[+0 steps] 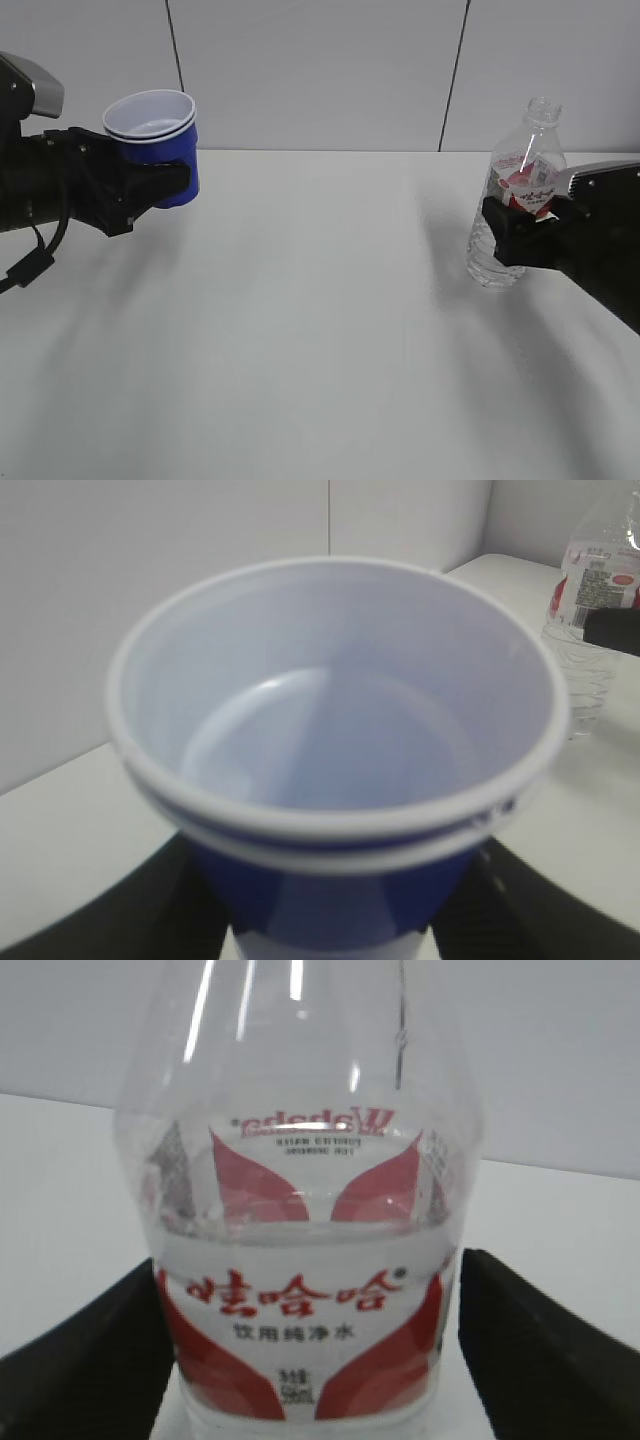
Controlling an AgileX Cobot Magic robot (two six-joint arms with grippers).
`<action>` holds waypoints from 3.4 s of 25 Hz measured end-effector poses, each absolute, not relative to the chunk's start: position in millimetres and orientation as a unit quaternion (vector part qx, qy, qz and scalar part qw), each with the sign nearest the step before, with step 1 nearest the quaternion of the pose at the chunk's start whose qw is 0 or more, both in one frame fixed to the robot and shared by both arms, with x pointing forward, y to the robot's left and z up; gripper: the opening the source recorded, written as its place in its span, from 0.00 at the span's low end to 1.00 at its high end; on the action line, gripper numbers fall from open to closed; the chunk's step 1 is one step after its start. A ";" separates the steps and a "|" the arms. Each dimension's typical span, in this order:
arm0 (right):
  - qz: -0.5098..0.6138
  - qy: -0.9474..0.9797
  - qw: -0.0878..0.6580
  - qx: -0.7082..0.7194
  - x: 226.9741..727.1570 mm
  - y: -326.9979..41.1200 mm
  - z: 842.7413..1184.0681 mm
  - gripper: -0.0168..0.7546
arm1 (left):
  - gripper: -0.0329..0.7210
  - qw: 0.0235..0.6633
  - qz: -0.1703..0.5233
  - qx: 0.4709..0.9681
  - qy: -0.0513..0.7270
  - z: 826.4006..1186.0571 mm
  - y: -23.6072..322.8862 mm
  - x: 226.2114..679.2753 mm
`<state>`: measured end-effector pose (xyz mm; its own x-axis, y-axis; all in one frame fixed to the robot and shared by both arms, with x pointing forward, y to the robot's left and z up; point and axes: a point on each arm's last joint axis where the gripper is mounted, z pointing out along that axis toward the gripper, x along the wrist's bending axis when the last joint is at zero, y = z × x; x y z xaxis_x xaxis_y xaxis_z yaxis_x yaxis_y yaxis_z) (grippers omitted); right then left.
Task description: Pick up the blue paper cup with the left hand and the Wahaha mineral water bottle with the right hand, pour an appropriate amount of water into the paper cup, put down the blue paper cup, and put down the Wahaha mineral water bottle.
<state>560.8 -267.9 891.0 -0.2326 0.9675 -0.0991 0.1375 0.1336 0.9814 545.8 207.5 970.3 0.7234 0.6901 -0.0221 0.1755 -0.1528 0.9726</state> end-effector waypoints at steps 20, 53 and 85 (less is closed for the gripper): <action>0.488 0.618 0.431 0.440 576.5 -266.3 885.0 0.83 | 0.61 0.579 0.222 0.725 0.299 970.4 207.6 545.8; 0.489 0.626 0.419 0.439 581.3 -264.1 874.9 0.73 | 0.61 0.579 0.222 0.725 0.300 970.4 207.6 545.8; 0.535 0.559 0.468 0.427 578.2 -268.6 960.0 0.58 | 0.61 0.629 0.156 0.706 0.287 906.1 186.8 582.6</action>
<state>578.2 -268.6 960.0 -0.1976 0.9780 -0.0668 -0.0225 0.0636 0.9977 582.6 186.8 906.1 0.7863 0.6017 -0.1404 0.2086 -0.0446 0.9770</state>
